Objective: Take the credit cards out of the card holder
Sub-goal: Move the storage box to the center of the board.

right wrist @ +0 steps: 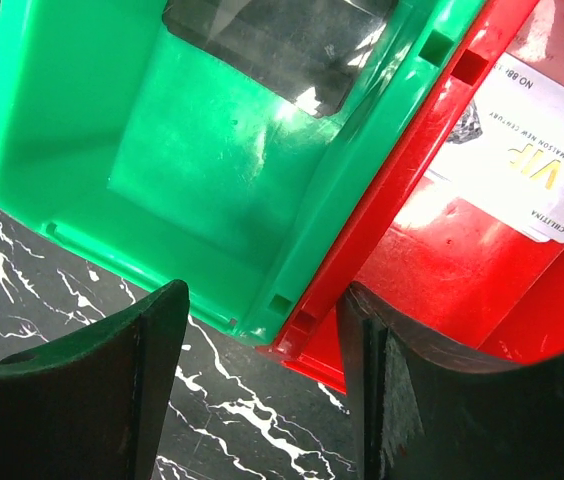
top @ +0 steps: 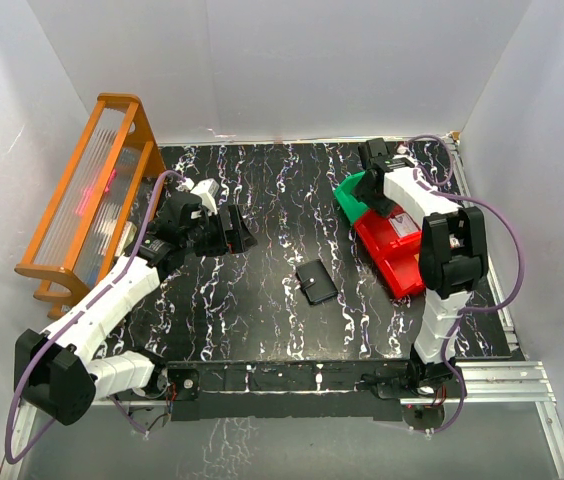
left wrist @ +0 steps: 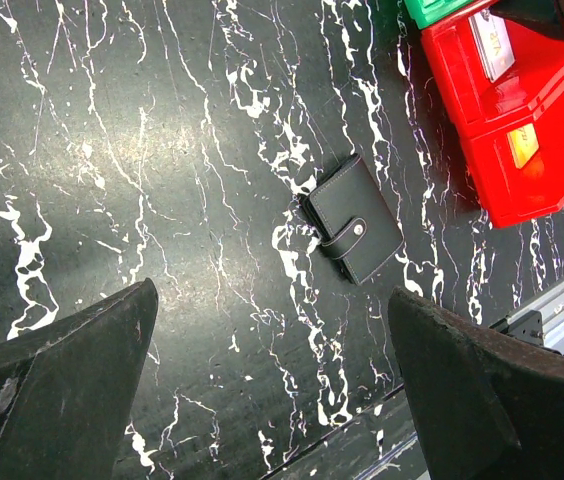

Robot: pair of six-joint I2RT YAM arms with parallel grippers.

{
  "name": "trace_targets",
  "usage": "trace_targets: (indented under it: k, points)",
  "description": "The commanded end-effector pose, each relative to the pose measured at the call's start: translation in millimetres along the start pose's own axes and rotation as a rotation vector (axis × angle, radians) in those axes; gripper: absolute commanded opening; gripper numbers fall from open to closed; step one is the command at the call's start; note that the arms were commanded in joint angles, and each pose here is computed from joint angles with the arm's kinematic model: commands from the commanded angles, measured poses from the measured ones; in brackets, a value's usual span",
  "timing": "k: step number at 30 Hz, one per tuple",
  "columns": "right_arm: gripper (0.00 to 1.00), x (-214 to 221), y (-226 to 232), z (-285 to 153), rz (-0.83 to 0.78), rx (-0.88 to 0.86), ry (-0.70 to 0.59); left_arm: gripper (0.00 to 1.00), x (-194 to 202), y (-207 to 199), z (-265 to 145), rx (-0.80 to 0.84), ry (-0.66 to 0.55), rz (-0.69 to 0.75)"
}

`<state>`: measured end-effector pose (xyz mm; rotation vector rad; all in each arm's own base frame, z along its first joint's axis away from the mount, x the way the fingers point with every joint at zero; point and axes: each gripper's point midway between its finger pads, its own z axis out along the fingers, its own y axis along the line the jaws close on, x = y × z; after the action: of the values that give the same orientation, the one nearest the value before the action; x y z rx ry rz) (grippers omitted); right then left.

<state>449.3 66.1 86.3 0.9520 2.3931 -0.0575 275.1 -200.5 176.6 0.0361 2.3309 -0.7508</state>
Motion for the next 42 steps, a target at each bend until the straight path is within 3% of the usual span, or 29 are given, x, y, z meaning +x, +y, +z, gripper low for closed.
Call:
trace_targets:
  k: [1,32,42]
  points:
    - [0.58,-4.2,6.9,5.6,0.049,-0.003,-0.007,0.99,-3.8,-8.8,-10.5,0.032,-0.019,0.010]
    - [0.45,72.3,49.8,6.2,-0.164,-0.093,0.104,0.99,-5.1,-10.2,-7.6,0.039,-0.021,-0.001]
    - [0.44,126.2,95.0,-19.0,-0.412,-0.222,0.122,0.99,-3.7,-8.5,-8.5,0.031,-0.021,-0.006]
